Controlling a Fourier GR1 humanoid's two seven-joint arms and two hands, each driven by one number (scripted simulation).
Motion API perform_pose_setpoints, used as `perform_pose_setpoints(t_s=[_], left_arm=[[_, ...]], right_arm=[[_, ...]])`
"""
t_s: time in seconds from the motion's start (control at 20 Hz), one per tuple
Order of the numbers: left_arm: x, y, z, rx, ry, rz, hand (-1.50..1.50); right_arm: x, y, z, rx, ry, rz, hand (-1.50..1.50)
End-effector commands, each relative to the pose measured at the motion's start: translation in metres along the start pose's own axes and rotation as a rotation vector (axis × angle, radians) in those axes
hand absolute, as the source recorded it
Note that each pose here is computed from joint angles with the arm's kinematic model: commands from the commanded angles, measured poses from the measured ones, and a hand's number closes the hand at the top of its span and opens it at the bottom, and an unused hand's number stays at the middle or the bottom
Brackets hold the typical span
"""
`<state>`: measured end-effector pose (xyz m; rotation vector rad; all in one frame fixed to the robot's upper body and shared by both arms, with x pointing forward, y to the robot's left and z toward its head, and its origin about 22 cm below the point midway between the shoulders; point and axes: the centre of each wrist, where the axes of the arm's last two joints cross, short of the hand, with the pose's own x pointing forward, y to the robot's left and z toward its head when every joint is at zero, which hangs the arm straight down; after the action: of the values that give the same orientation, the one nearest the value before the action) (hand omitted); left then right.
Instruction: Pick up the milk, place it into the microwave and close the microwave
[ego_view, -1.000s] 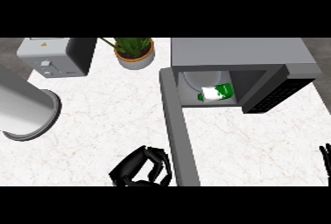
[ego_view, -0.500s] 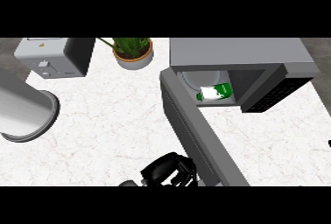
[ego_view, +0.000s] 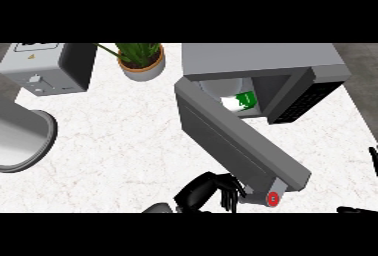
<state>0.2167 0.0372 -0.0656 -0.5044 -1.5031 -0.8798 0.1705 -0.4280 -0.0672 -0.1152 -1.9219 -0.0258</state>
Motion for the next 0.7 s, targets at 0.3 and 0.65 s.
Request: perform_pose_setpoints(t_s=[0.3, 0.65], left_arm=[[0.031, -0.004, -0.030, 0.086, -0.066, 0.011, 1.50], [0.064, 0.027, -0.061, 0.206, -0.167, -0.045, 1.50]], right_arm=[[0.021, 0.006, -0.028, 0.138, -0.085, -0.085, -1.50], [0.029, 0.022, -0.049, 0.217, -0.091, -0.105, -1.50]])
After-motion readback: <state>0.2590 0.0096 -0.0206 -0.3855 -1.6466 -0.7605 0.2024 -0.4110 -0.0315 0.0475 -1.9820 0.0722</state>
